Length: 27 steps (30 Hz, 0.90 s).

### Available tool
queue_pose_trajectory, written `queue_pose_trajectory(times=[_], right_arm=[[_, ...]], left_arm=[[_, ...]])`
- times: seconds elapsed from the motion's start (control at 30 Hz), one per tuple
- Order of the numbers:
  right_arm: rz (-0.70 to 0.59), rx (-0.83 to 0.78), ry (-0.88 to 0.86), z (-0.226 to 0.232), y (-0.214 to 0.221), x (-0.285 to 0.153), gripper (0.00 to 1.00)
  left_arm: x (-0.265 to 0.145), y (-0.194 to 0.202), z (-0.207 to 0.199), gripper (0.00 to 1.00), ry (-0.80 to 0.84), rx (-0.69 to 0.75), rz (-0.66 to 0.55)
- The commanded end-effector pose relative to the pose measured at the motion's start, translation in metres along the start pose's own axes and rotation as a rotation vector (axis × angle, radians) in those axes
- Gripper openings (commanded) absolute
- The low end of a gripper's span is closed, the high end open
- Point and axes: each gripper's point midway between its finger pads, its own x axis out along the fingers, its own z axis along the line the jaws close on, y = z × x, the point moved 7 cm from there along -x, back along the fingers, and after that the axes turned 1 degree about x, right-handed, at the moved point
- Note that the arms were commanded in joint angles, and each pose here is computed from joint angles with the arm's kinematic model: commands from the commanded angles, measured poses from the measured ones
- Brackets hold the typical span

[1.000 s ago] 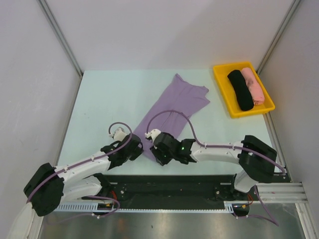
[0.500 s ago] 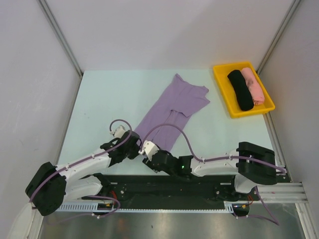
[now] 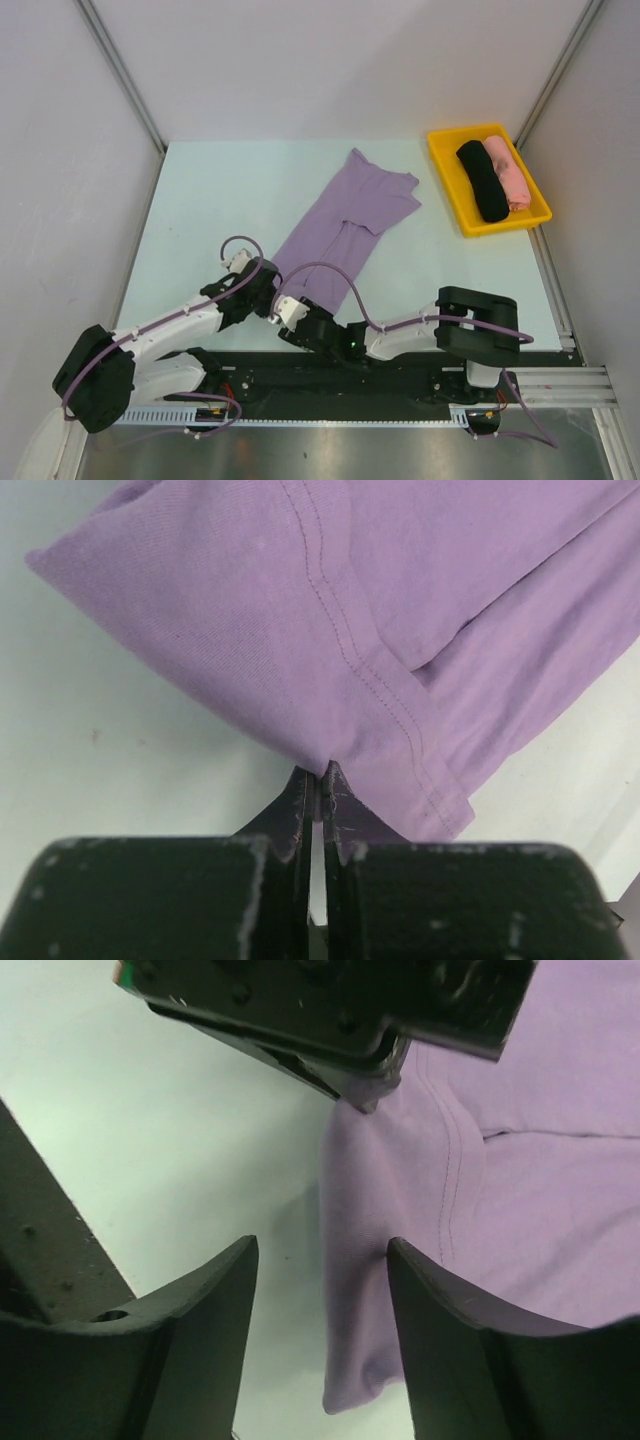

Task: Roll the t-shirts
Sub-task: Roll the T-shirt to the center of the board.

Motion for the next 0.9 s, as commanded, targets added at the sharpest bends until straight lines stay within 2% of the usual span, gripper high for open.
queue_pose_trajectory(times=[0.0, 0.13, 0.17, 0.23, 0.27, 0.37, 0.43, 0.53, 0.57, 0.63, 0.67, 0.7, 0.77, 0.87], right_arm=[[-0.069, 0.042, 0.081, -0.007, -0.015, 0.008, 0.57], [-0.065, 0.07, 0.102, -0.012, -0.015, 0.01, 0.48], [-0.064, 0.074, 0.104, -0.014, -0.014, 0.01, 0.4], [-0.059, 0.079, 0.097, -0.014, -0.014, 0.011, 0.33], [-0.053, 0.077, 0.085, -0.013, -0.013, 0.011, 0.26], [-0.037, 0.12, 0.059, -0.016, -0.012, 0.012, 0.17], [-0.027, 0.168, 0.045, -0.023, -0.012, 0.013, 0.14], [-0.008, 0.218, -0.02, -0.027, -0.013, 0.014, 0.11], [0.001, 0.227, -0.061, -0.025, -0.013, 0.014, 0.11], [0.01, 0.273, -0.095, -0.03, -0.014, 0.016, 0.11], [0.023, 0.286, -0.143, -0.028, -0.012, 0.015, 0.1], [0.031, 0.307, -0.162, -0.03, -0.012, 0.016, 0.11], [0.051, 0.363, -0.21, -0.036, -0.011, 0.017, 0.1], [0.076, 0.421, -0.253, -0.043, -0.009, 0.018, 0.1]], left_arm=[[-0.004, -0.005, -0.014, 0.0, 0.036, 0.013, 0.008], [-0.005, -0.006, -0.015, 0.01, 0.042, 0.013, 0.007], [-0.005, -0.006, -0.016, 0.01, 0.042, 0.013, 0.007], [-0.006, -0.007, -0.017, 0.02, 0.051, 0.018, 0.006], [-0.006, -0.007, -0.018, 0.02, 0.053, 0.019, 0.007], [-0.008, -0.008, -0.018, 0.06, 0.061, 0.018, 0.005], [-0.008, -0.01, -0.016, 0.07, 0.067, 0.013, 0.001], [-0.011, -0.013, -0.017, 0.13, 0.085, 0.015, -0.012], [-0.013, -0.016, -0.018, 0.21, 0.092, 0.013, -0.019], [-0.016, -0.019, -0.018, 0.29, 0.098, 0.026, -0.031], [-0.018, -0.021, -0.019, 0.37, 0.102, 0.028, -0.04], [-0.022, -0.024, -0.021, 0.39, 0.111, 0.037, -0.055], [-0.025, -0.026, -0.022, 0.42, 0.117, 0.046, -0.068], [-0.033, -0.03, -0.021, 0.42, 0.128, 0.062, -0.09]])
